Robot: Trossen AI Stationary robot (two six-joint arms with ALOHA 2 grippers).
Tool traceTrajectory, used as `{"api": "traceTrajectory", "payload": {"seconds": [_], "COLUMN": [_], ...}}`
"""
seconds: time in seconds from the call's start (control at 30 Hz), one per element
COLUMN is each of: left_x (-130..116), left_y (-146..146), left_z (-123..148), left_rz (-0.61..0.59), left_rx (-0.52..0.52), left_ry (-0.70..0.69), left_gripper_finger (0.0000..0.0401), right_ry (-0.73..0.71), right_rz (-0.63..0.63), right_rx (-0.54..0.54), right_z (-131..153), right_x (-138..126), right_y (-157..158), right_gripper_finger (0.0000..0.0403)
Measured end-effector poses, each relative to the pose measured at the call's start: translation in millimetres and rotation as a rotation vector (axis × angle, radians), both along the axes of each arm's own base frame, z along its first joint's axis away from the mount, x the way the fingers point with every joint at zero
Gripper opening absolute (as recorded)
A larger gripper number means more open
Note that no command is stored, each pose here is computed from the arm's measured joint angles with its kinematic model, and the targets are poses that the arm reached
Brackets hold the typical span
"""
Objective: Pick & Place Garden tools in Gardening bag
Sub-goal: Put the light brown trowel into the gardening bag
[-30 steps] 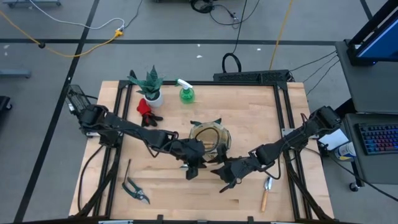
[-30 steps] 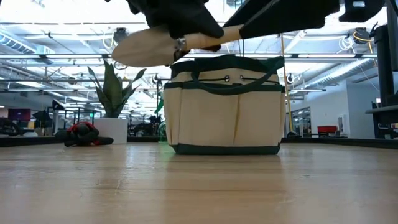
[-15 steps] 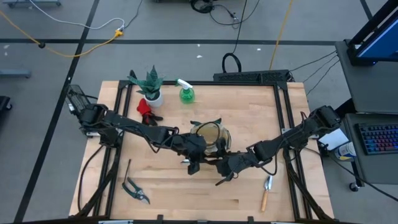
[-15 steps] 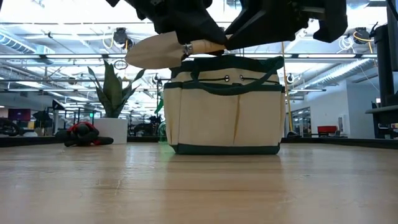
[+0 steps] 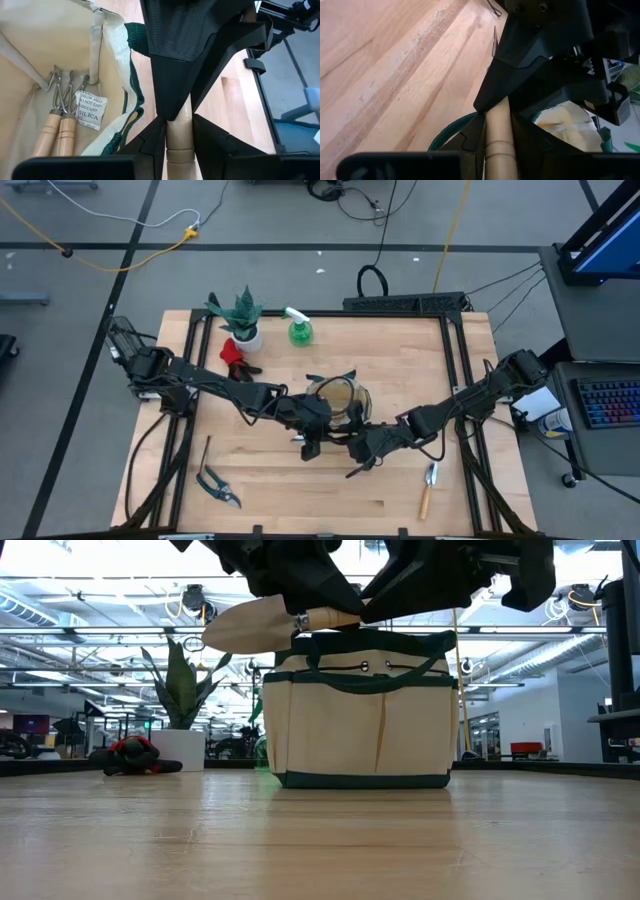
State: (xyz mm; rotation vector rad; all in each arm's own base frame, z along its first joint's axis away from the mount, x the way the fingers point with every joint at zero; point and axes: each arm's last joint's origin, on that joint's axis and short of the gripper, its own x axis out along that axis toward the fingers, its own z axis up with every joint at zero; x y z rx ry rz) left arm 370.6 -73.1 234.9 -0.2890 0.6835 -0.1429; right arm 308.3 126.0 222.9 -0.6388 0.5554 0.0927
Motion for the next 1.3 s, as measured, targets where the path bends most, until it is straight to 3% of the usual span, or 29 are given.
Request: {"api": "traceTrajectory", "payload": {"seconds": [0.87, 1.3], "left_x": [-0.7, -0.9], "left_y": [-0.8, -0.8], "left_z": [-0.5, -0.8], "left_rz": [-0.033, -0.109], "left_rx": [0.013, 0.101], "left_ry": [0.003, -0.020], "left_gripper_finger": [0.0093, 0.0104], "right_ry": [0.000, 0.003], "right_rz": [0.044, 0.069], "right_rx": [0.081, 0.051], "right_z": [0.8, 0.8], "right_x": [-0.2, -0.3], "right_y": [4.5, 4.7], "right_gripper_finger": [0.0064, 0.0065]}}
